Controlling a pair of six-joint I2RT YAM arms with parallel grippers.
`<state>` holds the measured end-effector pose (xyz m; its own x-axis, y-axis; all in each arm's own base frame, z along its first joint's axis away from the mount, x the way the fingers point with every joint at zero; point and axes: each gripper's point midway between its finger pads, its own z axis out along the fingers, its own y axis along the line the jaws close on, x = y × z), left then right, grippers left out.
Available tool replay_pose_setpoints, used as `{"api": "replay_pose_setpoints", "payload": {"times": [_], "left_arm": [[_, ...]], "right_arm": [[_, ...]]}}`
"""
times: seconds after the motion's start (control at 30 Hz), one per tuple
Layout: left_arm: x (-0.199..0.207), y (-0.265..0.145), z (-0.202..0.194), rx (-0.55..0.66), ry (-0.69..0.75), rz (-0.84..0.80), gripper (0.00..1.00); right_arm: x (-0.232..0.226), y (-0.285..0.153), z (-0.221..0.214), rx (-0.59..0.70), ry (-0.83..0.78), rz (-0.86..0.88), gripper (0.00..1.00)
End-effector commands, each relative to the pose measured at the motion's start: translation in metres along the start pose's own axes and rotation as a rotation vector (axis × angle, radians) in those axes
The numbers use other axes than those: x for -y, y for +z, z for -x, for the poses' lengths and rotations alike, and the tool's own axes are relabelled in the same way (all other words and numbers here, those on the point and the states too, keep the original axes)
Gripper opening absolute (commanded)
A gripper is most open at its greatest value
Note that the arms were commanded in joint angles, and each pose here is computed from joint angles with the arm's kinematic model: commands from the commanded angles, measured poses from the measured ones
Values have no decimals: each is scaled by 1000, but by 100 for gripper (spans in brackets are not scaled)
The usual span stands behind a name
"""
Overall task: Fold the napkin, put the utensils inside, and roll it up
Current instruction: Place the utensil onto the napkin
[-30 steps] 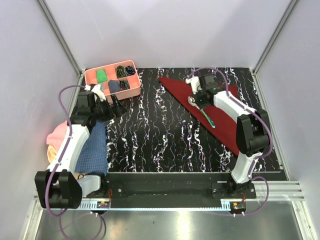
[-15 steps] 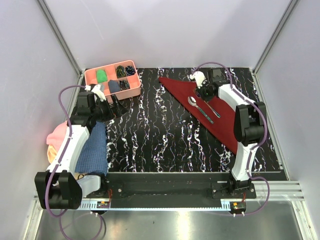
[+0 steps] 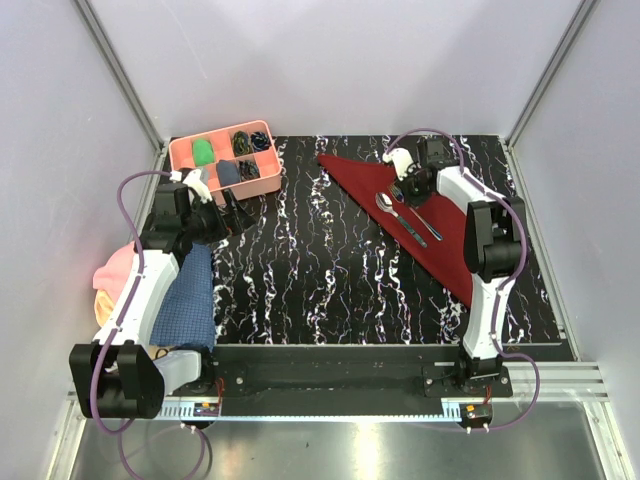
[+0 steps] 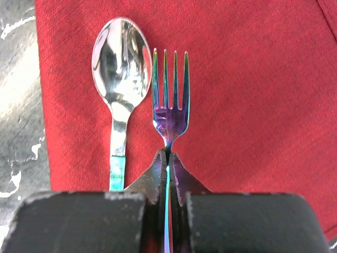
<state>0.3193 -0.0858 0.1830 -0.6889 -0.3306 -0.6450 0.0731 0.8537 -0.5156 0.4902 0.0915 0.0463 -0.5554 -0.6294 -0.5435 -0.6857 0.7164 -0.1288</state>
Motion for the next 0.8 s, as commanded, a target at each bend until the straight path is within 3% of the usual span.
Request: {"api": "replay_pose_setpoints", "payload": {"times": [0.0, 0.77], "left_arm": [[9, -4, 10, 45, 21, -45, 99], [12, -4, 9, 42, 14, -62, 99]], "right_arm": [[2, 1, 14, 25, 25, 22, 0], [-4, 16, 10, -44, 153, 72, 1]]}}
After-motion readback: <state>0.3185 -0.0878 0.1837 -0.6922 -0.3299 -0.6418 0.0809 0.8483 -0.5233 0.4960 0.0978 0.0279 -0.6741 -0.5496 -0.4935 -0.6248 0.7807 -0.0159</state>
